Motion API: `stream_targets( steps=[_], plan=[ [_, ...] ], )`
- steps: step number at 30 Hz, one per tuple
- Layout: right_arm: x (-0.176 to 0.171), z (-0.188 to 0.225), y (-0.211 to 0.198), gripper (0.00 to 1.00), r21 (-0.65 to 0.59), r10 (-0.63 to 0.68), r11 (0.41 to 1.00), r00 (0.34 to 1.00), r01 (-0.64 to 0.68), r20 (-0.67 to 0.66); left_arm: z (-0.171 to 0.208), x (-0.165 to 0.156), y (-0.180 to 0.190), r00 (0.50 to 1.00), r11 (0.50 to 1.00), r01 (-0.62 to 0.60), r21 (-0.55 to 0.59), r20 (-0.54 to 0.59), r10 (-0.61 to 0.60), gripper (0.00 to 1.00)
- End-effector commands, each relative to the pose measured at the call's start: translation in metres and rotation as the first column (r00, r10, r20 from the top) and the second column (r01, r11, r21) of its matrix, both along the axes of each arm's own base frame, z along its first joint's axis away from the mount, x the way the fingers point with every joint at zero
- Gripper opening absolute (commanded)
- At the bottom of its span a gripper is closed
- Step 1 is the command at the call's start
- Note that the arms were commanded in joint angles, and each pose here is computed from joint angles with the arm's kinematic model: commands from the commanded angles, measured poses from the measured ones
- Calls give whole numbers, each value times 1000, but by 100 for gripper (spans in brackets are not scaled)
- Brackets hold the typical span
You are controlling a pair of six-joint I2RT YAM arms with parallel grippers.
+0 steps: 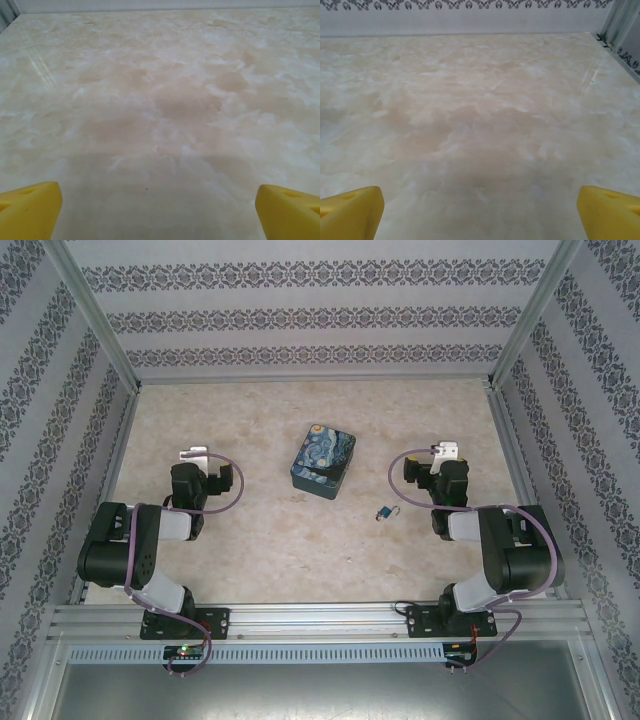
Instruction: Unlock a padlock with a key
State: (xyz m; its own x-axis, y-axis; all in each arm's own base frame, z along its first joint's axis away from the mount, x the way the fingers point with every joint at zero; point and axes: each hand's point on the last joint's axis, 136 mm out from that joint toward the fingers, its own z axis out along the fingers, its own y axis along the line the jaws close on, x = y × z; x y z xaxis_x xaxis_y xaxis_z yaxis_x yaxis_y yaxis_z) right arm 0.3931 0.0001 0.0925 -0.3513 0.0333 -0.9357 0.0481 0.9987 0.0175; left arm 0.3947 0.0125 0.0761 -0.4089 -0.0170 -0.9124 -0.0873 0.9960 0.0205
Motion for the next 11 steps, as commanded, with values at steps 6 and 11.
stream_targets(
  steps=[6,11],
  plan=[
    [6,12,1,98,-3,20,1000,999,-20,31,5,4,1,1000,1000,12,3,14,-12,99],
    [4,12,1,98,-3,27,1000,999,-27,39,6,4,1,1000,1000,11,4,18,-11,99]
  ],
)
